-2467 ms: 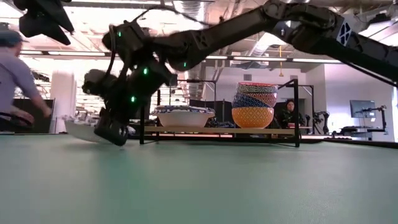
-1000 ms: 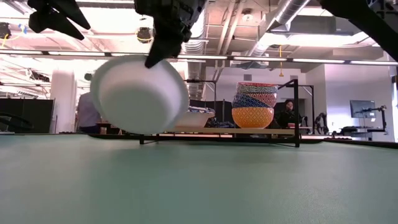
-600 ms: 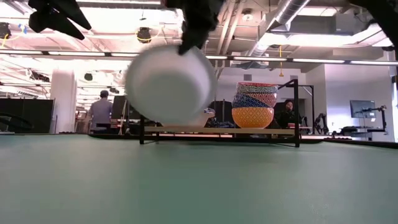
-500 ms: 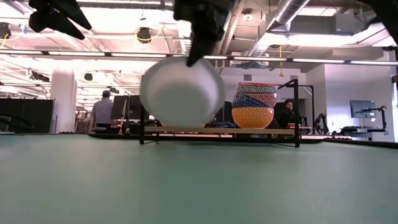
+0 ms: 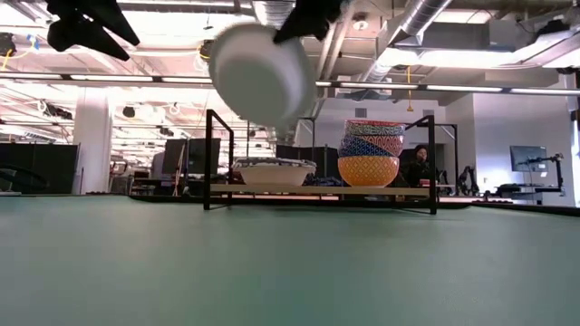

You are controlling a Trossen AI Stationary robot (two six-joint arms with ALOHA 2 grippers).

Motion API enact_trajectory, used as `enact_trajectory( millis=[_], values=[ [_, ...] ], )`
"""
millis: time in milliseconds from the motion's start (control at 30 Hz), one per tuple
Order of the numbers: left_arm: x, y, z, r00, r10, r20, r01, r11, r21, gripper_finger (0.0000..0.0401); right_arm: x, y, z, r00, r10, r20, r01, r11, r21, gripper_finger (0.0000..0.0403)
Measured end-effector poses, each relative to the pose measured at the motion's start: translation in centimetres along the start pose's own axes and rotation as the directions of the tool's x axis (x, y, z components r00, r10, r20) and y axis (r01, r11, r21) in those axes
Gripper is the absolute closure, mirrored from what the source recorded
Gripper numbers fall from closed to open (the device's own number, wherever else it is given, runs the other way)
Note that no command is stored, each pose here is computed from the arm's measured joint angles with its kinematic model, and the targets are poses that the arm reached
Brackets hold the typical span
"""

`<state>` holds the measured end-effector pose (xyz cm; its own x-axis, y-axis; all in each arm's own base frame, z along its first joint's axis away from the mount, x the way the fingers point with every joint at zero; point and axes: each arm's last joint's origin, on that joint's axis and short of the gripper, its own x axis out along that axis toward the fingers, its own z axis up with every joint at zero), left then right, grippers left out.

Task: Place and stack bowls onto a shelf
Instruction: Stack the white and blue paper bowl on top of the white and blue paper bowl on the shelf

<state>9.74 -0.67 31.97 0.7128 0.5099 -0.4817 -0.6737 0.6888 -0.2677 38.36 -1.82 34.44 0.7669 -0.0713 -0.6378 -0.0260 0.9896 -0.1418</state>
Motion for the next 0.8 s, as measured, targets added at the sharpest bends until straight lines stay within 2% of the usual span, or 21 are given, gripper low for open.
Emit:
enact_trajectory(
  millis=[100, 200, 300, 367, 567, 700, 800],
  values=[
    [0.1, -0.1, 0.0, 1.000, -0.004, -0.006, 0.004, 1.000, 0.001, 0.0200, -0.7, -0.5, 0.4, 0.999, -0.023, 0.039, 0.023, 1.000, 0.007, 0.0381],
    [0.2, -0.2, 0.0, 1.000, -0.002, -0.008, 0.002, 1.000, 0.004, 0.0200, -0.6, -2.0, 0.2, 0.989, -0.145, 0.026, 0.146, 0.989, -0.009, 0.0381],
    [0.2, -0.3, 0.0, 1.000, -0.005, -0.010, 0.005, 1.000, 0.002, 0.0200, 0.8, -4.1, -0.2, 0.954, -0.299, 0.005, 0.299, 0.953, -0.042, 0.0381],
    [0.2, -0.3, 0.0, 1.000, -0.011, -0.010, 0.011, 1.000, -0.002, 0.0200, 2.3, -5.5, -0.8, 0.937, -0.349, -0.024, 0.347, 0.936, -0.066, 0.0381],
    [0.2, -0.6, 0.2, 0.999, -0.035, 0.001, 0.035, 0.999, -0.024, 0.0200, 7.5, -8.5, -3.2, 0.914, -0.394, -0.096, 0.379, 0.914, -0.147, 0.0381],
    [0.2, -0.6, 0.1, 0.999, -0.043, -0.007, 0.043, 0.999, -0.023, 0.0200, 10.8, -9.1, -5.4, 0.886, -0.423, -0.189, 0.381, 0.897, -0.223, 0.0380],
    [0.2, -0.6, 0.1, 0.999, -0.042, -0.008, 0.042, 0.999, -0.023, 0.0200, 12.2, -9.4, -6.6, 0.854, -0.461, -0.242, 0.406, 0.880, -0.245, 0.0364]
  ],
)
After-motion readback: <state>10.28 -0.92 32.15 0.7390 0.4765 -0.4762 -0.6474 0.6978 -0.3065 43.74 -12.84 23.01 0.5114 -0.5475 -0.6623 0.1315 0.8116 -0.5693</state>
